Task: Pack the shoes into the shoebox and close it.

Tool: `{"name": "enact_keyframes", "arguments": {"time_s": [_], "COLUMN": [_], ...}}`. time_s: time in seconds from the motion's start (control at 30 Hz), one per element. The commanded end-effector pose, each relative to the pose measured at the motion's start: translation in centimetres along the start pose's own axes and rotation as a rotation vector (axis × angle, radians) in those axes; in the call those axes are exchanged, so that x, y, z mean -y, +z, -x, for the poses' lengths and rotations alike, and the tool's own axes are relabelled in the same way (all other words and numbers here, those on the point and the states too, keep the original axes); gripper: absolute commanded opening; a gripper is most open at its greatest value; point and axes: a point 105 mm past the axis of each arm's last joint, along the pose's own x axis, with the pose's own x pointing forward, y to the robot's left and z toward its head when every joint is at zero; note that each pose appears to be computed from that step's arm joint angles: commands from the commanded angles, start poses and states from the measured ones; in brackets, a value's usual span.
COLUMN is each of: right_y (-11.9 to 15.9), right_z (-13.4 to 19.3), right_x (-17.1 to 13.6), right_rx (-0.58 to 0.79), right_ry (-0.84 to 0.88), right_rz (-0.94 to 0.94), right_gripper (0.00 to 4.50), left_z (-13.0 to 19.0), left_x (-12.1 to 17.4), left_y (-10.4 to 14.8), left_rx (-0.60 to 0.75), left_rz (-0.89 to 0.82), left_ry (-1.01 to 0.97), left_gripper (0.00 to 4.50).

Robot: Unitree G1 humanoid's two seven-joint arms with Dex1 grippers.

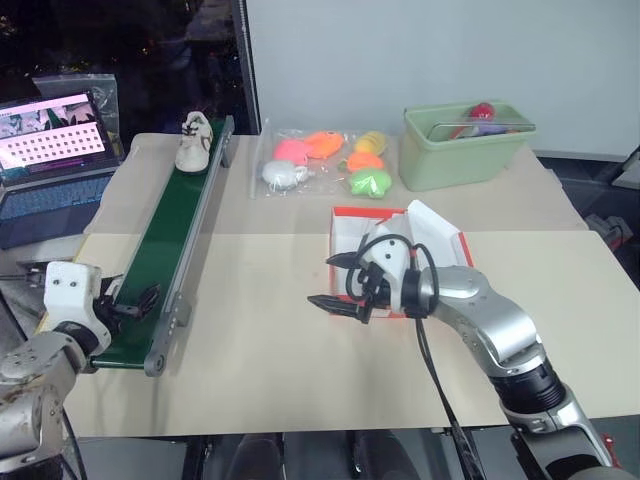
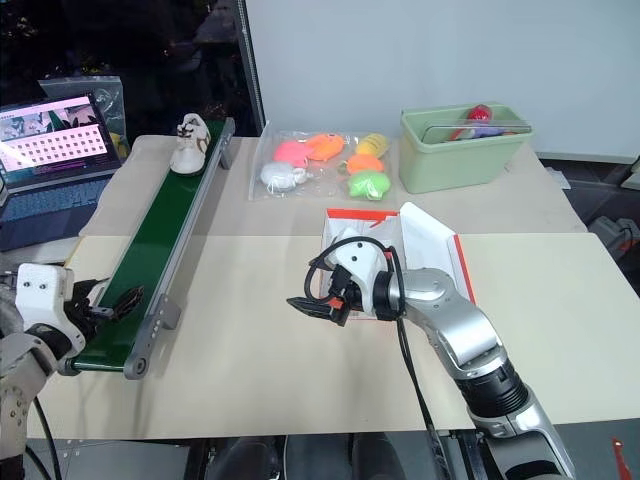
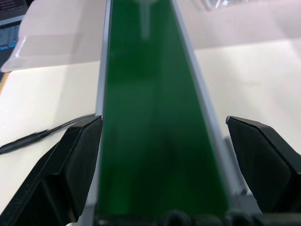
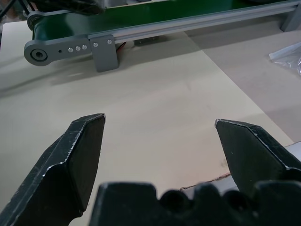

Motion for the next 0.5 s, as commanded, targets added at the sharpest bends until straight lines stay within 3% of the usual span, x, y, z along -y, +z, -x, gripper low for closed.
{"name": "enact_keyframes", "arguments": {"time_s": [0.03, 0.27, 0.5], "right_y": [1.1, 0.9, 0.7], "right_z": [0.4, 0.7, 0.8], "right_x": [0.0, -0.2, -0.1], "right_rx": [0.03, 0.03, 0.023], "right_ry": [-0.02, -0.038, -0.057], "right_rz": [0.034, 0.012, 0.006], "right_gripper": [4.39, 4.39, 4.39], "left_z": [-0.2, -1.3, -2.0], "left_x": [-0.1, 0.5, 0.3], "left_y": [0.5, 1.6, 4.7], "left_rx": [-0.009, -0.034, 0.009], "left_rz": [-0.032, -0.054, -0.049], "left_ry": [0.002, -0.004, 0.028], "left_gripper": [4.5, 4.5, 4.5]}}
